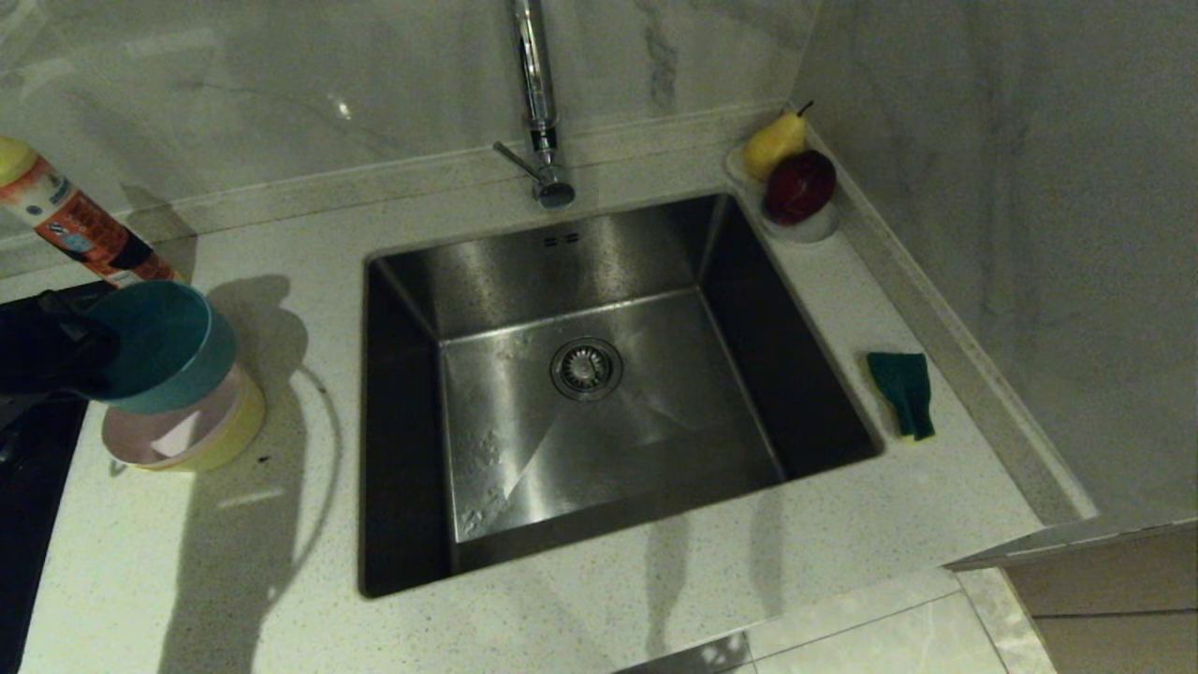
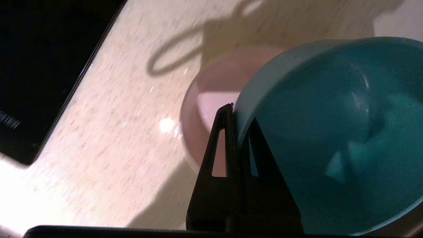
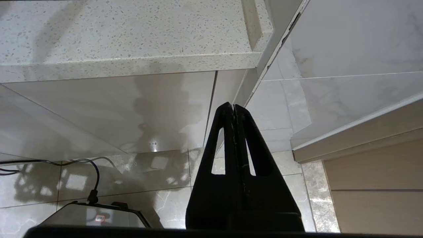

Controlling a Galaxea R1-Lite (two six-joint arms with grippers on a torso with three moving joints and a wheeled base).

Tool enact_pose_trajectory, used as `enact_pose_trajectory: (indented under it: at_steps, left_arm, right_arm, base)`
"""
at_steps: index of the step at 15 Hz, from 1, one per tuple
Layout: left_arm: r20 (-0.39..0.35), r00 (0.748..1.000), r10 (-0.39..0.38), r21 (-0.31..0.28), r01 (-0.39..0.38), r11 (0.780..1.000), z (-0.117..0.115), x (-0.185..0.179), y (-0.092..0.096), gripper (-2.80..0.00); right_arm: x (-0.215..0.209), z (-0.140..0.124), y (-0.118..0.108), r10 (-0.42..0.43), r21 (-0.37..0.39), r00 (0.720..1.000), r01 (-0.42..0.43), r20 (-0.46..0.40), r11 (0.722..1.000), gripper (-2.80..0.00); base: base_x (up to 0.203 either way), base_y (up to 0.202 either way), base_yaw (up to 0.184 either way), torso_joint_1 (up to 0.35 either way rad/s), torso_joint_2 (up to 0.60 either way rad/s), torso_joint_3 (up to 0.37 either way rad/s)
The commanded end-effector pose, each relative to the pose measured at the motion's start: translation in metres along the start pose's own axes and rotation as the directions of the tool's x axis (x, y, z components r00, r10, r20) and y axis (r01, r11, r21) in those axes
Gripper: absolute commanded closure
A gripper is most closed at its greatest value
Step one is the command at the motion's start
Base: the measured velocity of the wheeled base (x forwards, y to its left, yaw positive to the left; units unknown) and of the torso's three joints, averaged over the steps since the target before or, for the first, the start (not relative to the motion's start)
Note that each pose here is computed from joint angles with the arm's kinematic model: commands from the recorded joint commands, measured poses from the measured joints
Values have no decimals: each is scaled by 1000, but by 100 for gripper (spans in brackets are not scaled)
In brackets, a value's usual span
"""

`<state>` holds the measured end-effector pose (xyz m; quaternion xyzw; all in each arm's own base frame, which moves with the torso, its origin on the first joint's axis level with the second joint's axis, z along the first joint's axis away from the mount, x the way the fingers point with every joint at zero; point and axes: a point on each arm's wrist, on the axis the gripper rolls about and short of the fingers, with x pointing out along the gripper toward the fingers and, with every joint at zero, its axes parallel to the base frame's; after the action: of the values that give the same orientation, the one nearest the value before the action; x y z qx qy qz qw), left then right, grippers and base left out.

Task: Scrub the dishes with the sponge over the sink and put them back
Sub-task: Place the bowl on the bowl

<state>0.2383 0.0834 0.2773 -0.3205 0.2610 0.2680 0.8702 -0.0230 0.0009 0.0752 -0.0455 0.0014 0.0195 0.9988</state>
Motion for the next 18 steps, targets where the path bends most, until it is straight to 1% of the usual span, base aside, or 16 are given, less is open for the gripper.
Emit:
enact_pose_trajectory:
  at_steps: [1, 5, 10, 13, 14, 16, 18]
  left_arm:
    - [-15, 1000, 10, 17, -10, 1000, -4, -9, 3, 0]
    - [-62, 997, 49, 35, -47, 998, -15, 1, 11, 0]
    - [-97, 992, 76, 37, -73, 997, -20, 13, 14, 0]
    - [-97, 992, 83, 36, -80, 996, -20, 14, 15, 0]
    - [-91, 992, 83, 34, -81, 996, -18, 17, 15, 0]
    - [-55, 996, 74, 16, -74, 997, -11, 22, 17, 0]
    - [-54, 995, 78, 10, -77, 997, -11, 24, 18, 0]
  right_arm:
    - [0, 0, 0, 1, -1, 1000, -1, 0, 1000, 0]
    - [0, 0, 0, 1, -1, 1000, -1, 0, 1000, 0]
    - [0, 0, 0, 1, -1, 1000, -1, 0, 1000, 0]
    - [0, 0, 0, 1, -1, 1000, -1, 0, 1000, 0]
    - [0, 0, 0, 1, -1, 1000, -1, 0, 1000, 0]
    - [0, 0, 0, 1, -1, 1000, -1, 0, 1000, 0]
    - [0, 0, 0, 1, -1, 1000, -1, 0, 1000, 0]
  base:
    - [0, 0, 0, 0, 0, 0]
    - [0, 0, 0, 0, 0, 0]
    - [0, 0, 0, 0, 0, 0]
    - [0, 0, 0, 0, 0, 0]
    - [0, 0, 0, 0, 0, 0]
    - [0, 0, 0, 0, 0, 0]
    - [0, 0, 0, 0, 0, 0]
